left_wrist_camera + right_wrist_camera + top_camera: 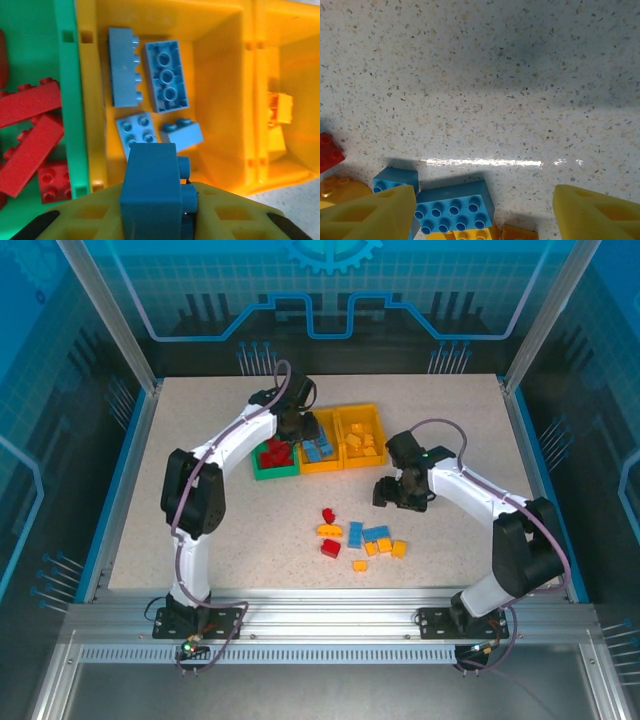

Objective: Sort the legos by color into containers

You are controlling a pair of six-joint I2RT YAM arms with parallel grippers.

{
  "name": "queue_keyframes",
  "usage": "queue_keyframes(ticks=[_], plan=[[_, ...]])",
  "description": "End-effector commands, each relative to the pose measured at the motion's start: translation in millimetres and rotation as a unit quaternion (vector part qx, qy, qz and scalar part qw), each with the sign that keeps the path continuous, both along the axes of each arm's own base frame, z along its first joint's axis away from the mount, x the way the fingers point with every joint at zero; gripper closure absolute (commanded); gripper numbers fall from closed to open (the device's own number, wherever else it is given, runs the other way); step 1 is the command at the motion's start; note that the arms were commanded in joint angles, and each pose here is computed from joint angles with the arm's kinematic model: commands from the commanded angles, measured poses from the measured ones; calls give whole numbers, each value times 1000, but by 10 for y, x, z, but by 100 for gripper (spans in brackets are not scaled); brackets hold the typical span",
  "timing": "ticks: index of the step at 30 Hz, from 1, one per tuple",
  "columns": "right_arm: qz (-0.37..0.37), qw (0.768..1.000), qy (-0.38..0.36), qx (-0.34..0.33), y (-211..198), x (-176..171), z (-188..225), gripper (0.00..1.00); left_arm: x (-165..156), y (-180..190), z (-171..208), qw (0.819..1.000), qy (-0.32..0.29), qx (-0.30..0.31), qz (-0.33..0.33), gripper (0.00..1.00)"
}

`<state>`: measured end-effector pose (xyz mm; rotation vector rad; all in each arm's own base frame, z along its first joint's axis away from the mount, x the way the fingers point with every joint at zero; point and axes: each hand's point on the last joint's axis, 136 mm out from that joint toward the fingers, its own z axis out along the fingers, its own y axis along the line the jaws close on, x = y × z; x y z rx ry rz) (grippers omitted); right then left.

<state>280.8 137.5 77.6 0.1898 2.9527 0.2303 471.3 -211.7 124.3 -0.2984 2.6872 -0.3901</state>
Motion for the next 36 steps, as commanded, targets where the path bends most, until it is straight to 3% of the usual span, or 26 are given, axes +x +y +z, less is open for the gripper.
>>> queue_keyframes(ticks=[1,3,5,8,10,20,29,36], plan=[[-6,1000,-12,9,82,-13,32,26,31,-85,-157,999,24,1,-27,61],[-3,1000,-12,9,107,-22,27,26,79,-105,-175,999,21,-4,-27,57],[3,1000,-13,11,154,-27,27,26,110,-127,-154,1000,10,-12,-24,46],[24,1000,-18,6,250,-38,35,26,99,-139,-45,999,-12,-33,-18,14],[40,999,-22,1,317,-36,36,26,47,-114,39,999,-24,-39,-13,3],[186,981,-53,-12,1062,63,102,27,-424,305,332,996,-54,-51,41,1],[244,969,-18,-46,1549,88,-219,32,-892,1090,132,989,-13,-56,133,1],[265,962,15,-61,1649,113,-445,46,-1183,1489,38,983,-3,-56,176,1]])
